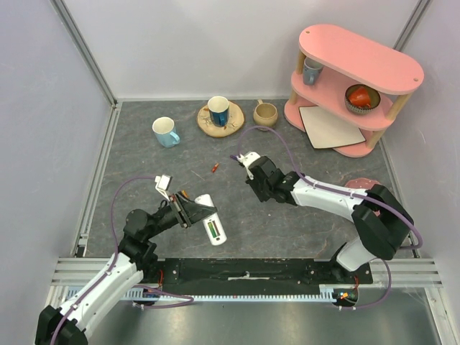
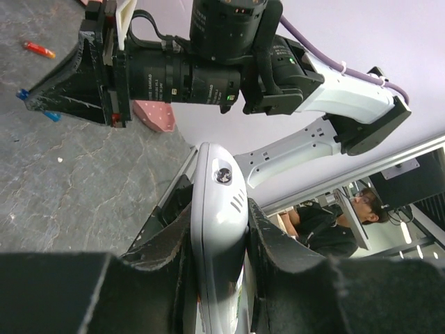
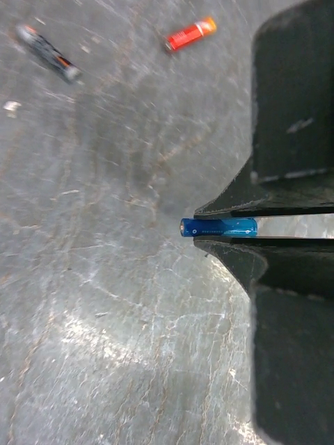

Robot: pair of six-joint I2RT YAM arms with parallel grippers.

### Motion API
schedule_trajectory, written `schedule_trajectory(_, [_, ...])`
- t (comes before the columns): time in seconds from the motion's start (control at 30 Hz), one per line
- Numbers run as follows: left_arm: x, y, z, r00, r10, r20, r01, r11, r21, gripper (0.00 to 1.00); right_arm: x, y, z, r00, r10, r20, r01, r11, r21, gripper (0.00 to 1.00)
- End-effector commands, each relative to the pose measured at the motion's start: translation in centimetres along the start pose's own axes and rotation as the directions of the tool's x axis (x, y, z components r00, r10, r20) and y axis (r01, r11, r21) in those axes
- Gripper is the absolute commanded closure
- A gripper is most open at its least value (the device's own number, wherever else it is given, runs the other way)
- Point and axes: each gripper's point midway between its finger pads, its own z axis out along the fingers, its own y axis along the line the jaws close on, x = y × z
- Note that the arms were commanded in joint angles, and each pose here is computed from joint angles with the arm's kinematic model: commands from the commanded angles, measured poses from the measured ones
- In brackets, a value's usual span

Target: Load the batteries into the remote control

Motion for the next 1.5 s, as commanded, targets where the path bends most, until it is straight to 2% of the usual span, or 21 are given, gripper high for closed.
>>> schedule_trajectory(0.0, [-0.8, 0.2, 0.1, 0.999, -0.01, 0.037, 0.011, 1.0, -0.026, 0.98, 0.6, 0.8, 0.3, 0.958, 0.286, 0.026, -0.286, 0.958, 0.013, 1.0])
schedule_trajectory(0.1, [-0.9, 0.6, 0.2, 0.999, -0.009, 0.042, 0.011, 0.999, -0.047, 0.98, 1.6, 1.3, 1.2, 0.928, 0.372, -0.006, -0.372, 0.928, 0.025, 1.0])
schedule_trajectory(0.27, [-0.9, 1.0, 0.3, 0.999, -0.014, 0.045, 0.017, 0.998, -0.061, 0.98, 2.4, 1.0, 2.0, 0.935, 0.349, -0.068, -0.344, 0.936, 0.076, 1.0])
schedule_trajectory(0.57, [-1.0, 1.6, 0.4, 0.999, 0.001, 0.04, 0.003, 0.996, -0.091, 0.98, 3.9, 0.3, 2.3, 0.942, 0.3, -0.149, -0.281, 0.95, 0.134, 0.76])
schedule_trajectory(0.6, [-1.0, 1.5, 0.4, 0.999, 0.001, 0.039, 0.003, 0.996, -0.09, 0.98, 3.8, 0.3, 2.4, 0.942, 0.3, -0.149, -0.281, 0.95, 0.134, 0.7])
schedule_trajectory(0.7, [-0.9, 1.8, 0.5, 0.999, -0.001, 0.033, 0.004, 0.995, -0.098, 0.98, 3.9, 0.3, 2.4, 0.942, 0.291, -0.166, -0.27, 0.953, 0.137, 0.62])
schedule_trajectory(0.8, [-0.9, 1.9, 0.5, 0.999, 0.003, 0.032, 0.0, 0.995, -0.099, 0.98, 3.8, 0.2, 2.3, 0.943, 0.282, -0.176, -0.26, 0.956, 0.139, 0.59])
schedule_trajectory(0.97, [-0.9, 2.0, 0.5, 0.999, 0.002, 0.032, 0.001, 0.995, -0.099, 0.98, 3.6, 0.4, 2.3, 0.945, 0.245, -0.215, -0.222, 0.967, 0.126, 0.59])
schedule_trajectory(1.47, [-0.8, 2.3, 0.6, 1.0, -0.004, 0.029, 0.007, 0.995, -0.102, 0.98, 4.6, 1.2, 2.9, 0.933, 0.202, -0.298, -0.191, 0.979, 0.066, 0.69])
